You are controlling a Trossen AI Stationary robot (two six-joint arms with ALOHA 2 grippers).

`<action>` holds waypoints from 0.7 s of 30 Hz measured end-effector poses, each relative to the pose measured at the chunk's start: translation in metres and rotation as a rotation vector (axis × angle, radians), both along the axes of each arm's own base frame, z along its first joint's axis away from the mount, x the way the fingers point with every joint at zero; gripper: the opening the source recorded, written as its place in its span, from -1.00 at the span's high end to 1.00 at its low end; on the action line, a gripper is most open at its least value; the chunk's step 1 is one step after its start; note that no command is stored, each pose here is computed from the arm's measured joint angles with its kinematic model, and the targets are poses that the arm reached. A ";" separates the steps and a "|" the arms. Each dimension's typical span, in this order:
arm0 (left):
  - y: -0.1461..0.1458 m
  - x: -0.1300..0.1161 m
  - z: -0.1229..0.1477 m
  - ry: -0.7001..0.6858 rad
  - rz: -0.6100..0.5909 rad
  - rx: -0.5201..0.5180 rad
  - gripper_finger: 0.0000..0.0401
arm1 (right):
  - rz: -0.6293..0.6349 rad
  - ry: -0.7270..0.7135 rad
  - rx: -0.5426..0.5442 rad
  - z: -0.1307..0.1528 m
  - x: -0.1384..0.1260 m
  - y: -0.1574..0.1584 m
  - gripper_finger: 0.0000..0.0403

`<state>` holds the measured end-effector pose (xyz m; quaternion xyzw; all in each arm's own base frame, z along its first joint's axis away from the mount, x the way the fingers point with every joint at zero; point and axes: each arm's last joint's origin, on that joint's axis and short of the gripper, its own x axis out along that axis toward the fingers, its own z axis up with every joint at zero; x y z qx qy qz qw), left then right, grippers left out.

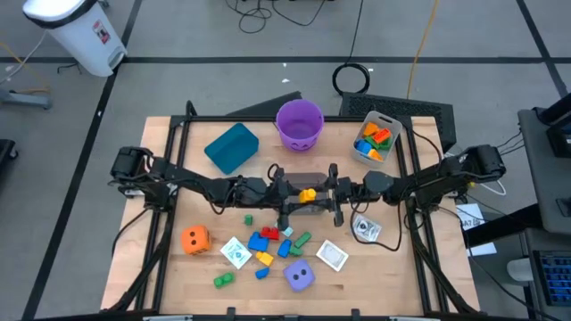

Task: Pick & Place Toys
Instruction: Put the left yellow game piece into the white bin

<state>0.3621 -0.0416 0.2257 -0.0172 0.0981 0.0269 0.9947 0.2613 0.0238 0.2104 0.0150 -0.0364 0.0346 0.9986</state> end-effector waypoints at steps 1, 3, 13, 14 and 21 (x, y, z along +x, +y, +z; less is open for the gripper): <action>0.000 0.000 0.000 0.000 0.001 0.000 0.28 | 0.001 0.000 0.002 0.000 0.000 0.000 0.50; 0.000 0.000 0.000 0.000 0.000 -0.002 0.28 | 0.002 0.001 0.011 0.000 0.000 0.000 0.50; 0.000 0.001 0.001 -0.008 -0.005 -0.005 0.28 | -0.044 0.006 0.013 0.015 -0.012 -0.003 0.46; 0.000 0.001 0.002 -0.010 -0.005 -0.005 0.28 | -0.050 0.010 0.010 0.018 -0.014 -0.004 0.48; 0.000 -0.002 -0.002 0.027 -0.001 -0.001 0.28 | -0.091 0.034 0.009 0.031 -0.031 -0.007 0.49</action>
